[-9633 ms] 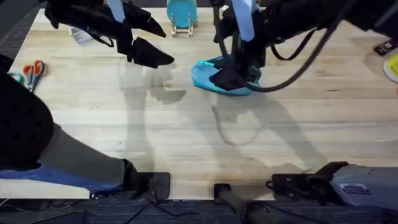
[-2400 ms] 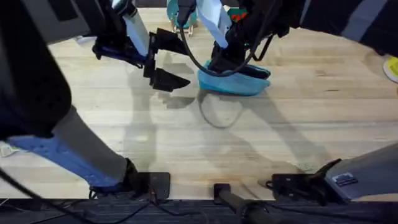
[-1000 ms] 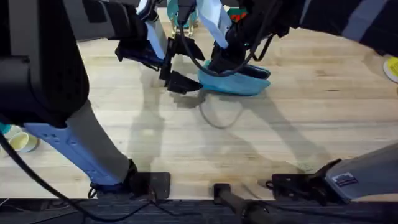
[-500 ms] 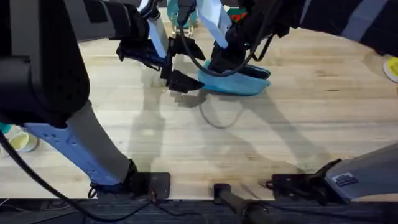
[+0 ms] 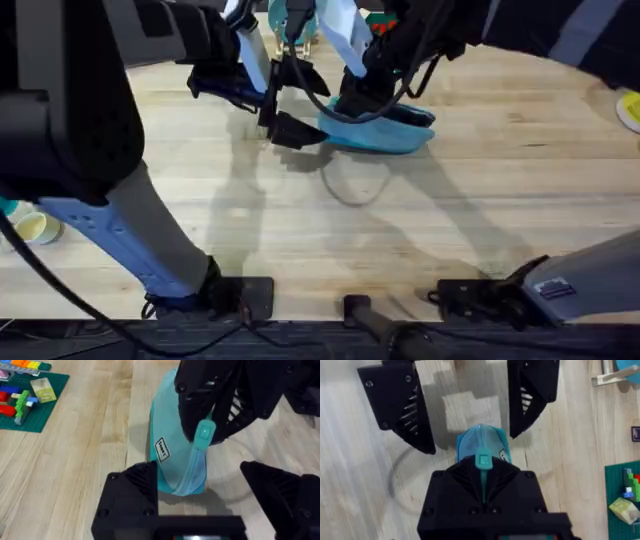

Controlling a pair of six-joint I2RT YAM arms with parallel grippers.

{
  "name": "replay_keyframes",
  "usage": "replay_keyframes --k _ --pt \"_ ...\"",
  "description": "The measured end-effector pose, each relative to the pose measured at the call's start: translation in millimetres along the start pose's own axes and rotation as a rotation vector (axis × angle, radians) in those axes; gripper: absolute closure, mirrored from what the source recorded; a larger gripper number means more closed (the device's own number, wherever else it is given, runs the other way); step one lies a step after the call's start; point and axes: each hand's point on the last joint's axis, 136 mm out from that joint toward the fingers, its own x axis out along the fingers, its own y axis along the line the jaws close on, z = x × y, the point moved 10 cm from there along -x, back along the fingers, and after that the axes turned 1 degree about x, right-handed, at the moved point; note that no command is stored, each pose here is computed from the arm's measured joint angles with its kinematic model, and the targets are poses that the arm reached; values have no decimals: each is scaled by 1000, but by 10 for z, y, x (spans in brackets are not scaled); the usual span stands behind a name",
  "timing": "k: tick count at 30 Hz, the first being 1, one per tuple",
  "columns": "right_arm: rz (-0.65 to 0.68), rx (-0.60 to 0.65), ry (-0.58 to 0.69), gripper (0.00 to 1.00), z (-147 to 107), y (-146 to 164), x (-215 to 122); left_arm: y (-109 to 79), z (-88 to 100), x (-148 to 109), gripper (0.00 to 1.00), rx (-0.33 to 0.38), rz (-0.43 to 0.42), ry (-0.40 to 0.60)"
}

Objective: Unzip the bag, pick up the pens from the table one at a time and place them inside, then zip the bag closed.

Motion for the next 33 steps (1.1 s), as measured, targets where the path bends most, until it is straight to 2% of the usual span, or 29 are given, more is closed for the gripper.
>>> replay_keyframes --k 2,3,4,9,10,24,33 --pt "0 0 0 970 0 0 1 0 0 0 8 0 0 0" --pt "0 0 0 970 0 0 1 0 0 0 46 -5 0 0" --pt "0 0 0 970 0 0 1 -1 0 -1 148 -6 0 0" --pt "7 1 1 970 -2 10 0 12 -2 -1 902 7 4 2" --pt "8 0 1 970 1 14 3 12 -3 -1 941 8 5 4" --pt "-1 0 19 970 -10 15 2 6 -5 0 957 3 3 4" --pt "-20 -58 169 970 -72 90 -72 -17 44 97 957 13 -26 -13"
